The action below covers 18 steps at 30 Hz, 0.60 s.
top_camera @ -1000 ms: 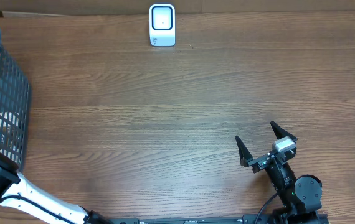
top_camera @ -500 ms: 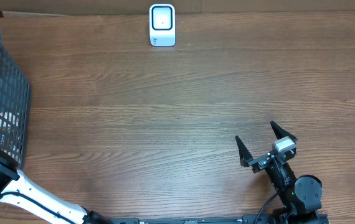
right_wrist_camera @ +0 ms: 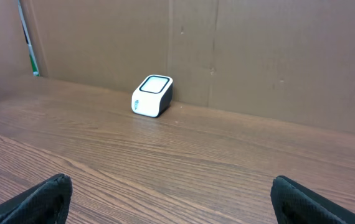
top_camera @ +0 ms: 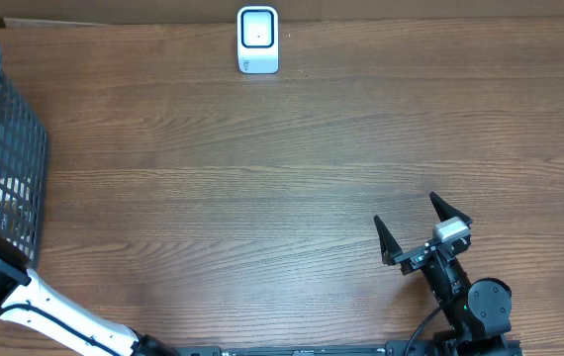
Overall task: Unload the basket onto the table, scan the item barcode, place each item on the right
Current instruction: 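Reach the left gripper into the grey basket and grasp the green packet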
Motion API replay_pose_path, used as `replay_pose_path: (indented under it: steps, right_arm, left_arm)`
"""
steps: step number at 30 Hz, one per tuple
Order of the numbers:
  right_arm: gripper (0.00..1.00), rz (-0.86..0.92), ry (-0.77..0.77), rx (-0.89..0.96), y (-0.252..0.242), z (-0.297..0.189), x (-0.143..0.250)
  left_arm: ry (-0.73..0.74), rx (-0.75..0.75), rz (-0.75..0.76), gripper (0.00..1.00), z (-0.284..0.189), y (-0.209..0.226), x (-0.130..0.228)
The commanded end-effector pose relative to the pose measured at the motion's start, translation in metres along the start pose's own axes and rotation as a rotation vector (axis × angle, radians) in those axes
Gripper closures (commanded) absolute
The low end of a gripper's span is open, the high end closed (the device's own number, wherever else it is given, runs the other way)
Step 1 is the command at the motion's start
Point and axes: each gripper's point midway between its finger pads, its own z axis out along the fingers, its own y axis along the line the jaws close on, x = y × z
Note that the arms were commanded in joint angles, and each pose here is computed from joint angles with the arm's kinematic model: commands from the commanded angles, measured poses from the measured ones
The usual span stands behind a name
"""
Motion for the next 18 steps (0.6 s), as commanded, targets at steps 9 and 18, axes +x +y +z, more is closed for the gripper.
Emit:
replay_pose_path:
  steps: [9,18]
  right_arm:
    - [0.0,0.003,-0.003,0.009,-0.002,0.0,0.002]
    - [0.0,0.003,-0.003,0.009,-0.002,0.0,0.002]
  left_arm:
    - [-0.329,0.534,-0.007,0.96,-0.187,-0.032,0.011]
    - [-0.517,0.768,0.105,0.96,-0.299,-0.033,0.08]
